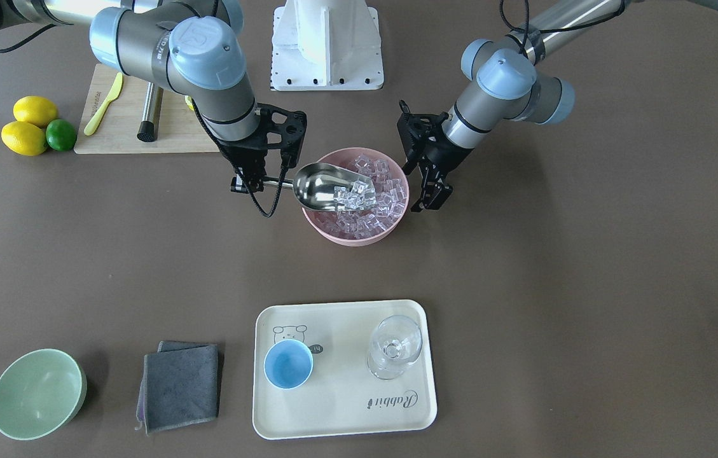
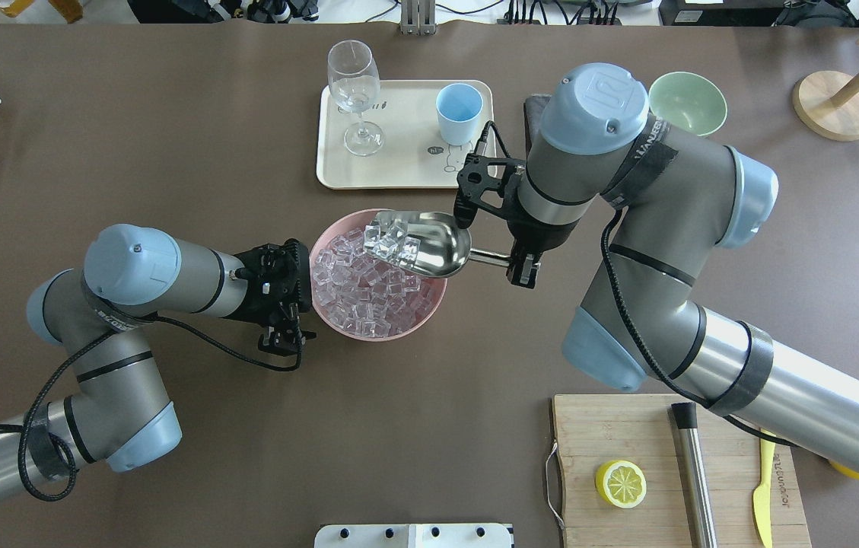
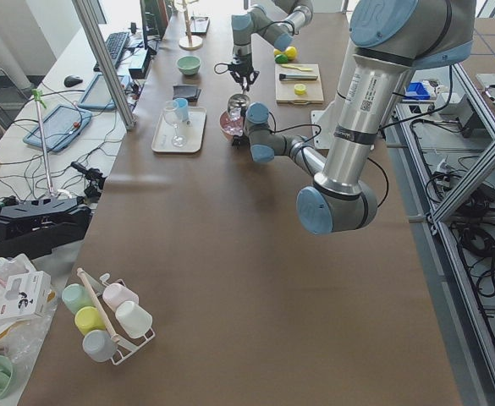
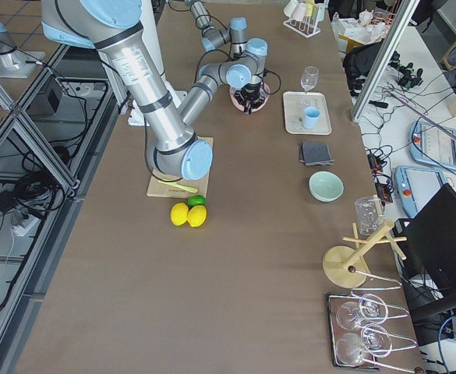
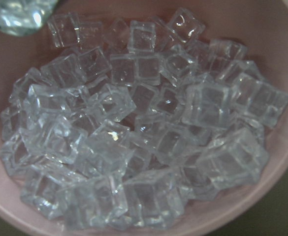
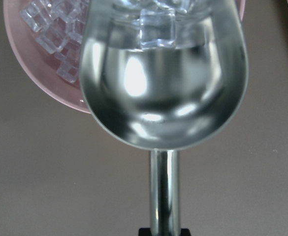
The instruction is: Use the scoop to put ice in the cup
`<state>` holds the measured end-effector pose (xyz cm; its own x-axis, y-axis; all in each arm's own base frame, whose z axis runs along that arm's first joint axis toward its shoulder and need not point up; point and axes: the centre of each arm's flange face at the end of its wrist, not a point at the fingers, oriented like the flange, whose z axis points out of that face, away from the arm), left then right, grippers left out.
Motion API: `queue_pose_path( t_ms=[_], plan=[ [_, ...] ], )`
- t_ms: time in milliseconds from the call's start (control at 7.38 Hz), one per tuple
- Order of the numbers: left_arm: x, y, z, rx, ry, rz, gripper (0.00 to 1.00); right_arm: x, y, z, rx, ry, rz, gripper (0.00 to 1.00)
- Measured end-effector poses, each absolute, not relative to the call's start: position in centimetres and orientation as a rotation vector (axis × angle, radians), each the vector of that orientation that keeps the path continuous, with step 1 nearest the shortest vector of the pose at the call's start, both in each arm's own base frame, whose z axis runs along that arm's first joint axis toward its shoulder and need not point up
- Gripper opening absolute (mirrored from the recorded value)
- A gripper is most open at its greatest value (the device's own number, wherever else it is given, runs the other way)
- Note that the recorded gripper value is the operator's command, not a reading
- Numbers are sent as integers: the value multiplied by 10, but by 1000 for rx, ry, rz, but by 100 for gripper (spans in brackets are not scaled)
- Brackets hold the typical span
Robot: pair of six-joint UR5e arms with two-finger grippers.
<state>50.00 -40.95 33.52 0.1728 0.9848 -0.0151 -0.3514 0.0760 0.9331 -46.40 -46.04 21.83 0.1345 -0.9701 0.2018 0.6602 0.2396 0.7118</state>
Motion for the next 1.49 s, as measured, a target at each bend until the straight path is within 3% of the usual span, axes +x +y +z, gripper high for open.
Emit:
queue_pose_path(
  t_ms=[812, 1490],
  plan=[
    [430, -428, 336, 893, 878, 1184, 98, -335, -532, 242, 353, -620, -1001, 0],
    [292, -475, 368, 681, 937, 1037, 99, -348, -643, 231, 209, -563, -792, 0]
  ],
)
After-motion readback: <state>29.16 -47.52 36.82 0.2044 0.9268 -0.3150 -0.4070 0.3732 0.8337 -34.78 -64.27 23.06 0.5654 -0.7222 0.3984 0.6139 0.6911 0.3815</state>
